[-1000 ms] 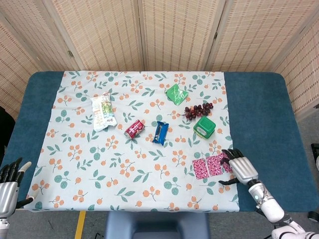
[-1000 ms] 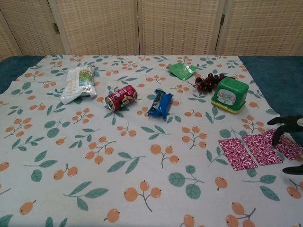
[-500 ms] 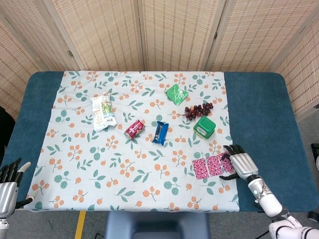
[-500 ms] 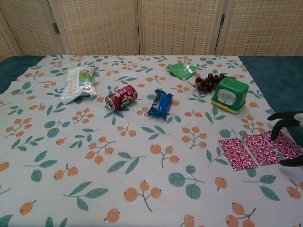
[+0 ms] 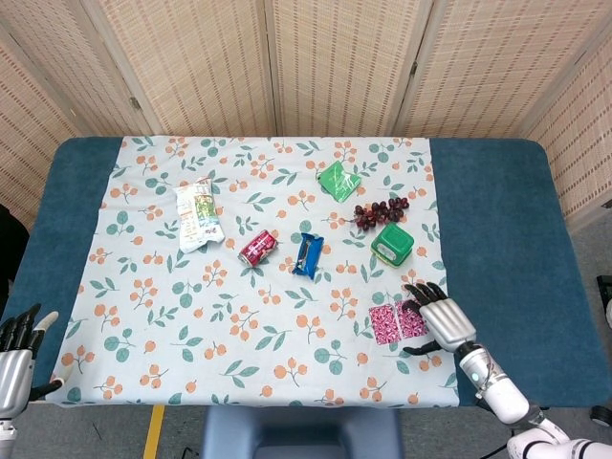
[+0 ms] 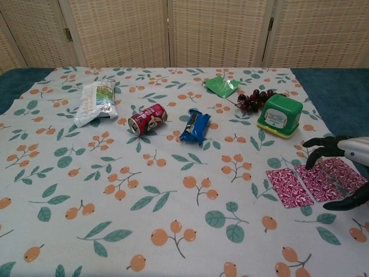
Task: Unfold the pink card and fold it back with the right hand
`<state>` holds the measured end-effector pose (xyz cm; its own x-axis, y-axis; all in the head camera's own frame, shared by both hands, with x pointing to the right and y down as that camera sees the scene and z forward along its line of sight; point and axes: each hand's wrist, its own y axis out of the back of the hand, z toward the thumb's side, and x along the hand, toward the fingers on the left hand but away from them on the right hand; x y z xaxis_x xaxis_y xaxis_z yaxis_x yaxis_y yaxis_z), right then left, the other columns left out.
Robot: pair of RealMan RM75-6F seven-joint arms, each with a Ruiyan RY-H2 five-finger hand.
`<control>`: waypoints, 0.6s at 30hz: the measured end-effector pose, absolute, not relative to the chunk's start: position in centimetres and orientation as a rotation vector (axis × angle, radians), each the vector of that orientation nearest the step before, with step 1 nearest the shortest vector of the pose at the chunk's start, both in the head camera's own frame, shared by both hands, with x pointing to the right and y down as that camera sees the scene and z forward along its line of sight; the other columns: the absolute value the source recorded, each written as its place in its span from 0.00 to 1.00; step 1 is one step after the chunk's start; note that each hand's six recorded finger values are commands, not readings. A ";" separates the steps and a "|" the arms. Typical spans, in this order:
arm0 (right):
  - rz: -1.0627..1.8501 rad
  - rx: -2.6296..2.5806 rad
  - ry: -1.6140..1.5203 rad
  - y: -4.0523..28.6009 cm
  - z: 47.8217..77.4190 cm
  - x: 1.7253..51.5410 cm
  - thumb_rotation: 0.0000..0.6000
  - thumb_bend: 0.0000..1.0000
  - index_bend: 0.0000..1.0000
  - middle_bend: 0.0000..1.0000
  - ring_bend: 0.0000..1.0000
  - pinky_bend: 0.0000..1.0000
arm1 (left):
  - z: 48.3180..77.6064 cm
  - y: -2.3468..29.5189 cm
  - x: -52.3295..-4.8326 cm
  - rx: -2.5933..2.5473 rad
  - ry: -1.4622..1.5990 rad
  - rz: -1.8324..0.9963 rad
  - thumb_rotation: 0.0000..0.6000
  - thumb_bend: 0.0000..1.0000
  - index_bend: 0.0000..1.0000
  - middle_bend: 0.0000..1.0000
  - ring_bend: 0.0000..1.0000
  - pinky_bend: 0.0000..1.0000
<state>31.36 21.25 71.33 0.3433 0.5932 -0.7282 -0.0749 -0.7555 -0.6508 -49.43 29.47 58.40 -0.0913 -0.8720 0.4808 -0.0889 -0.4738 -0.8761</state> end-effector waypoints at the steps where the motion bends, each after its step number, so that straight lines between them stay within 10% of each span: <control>1: 1.444 -2.011 -0.441 21.2 71.4 31.1 0.66 0.11 0.27 0.08 0.00 0.00 | 58.4 29.5 -49.4 -1.568 1.063 -1.629 1.00 0.28 0.17 0.02 0.06 0.00; 18: 1.401 -1.956 -0.340 20.5 72.9 28.3 0.66 0.11 0.23 0.07 0.00 0.00 | 58.5 29.6 -49.6 -1.566 1.062 -1.638 1.00 0.28 0.17 0.02 0.06 0.00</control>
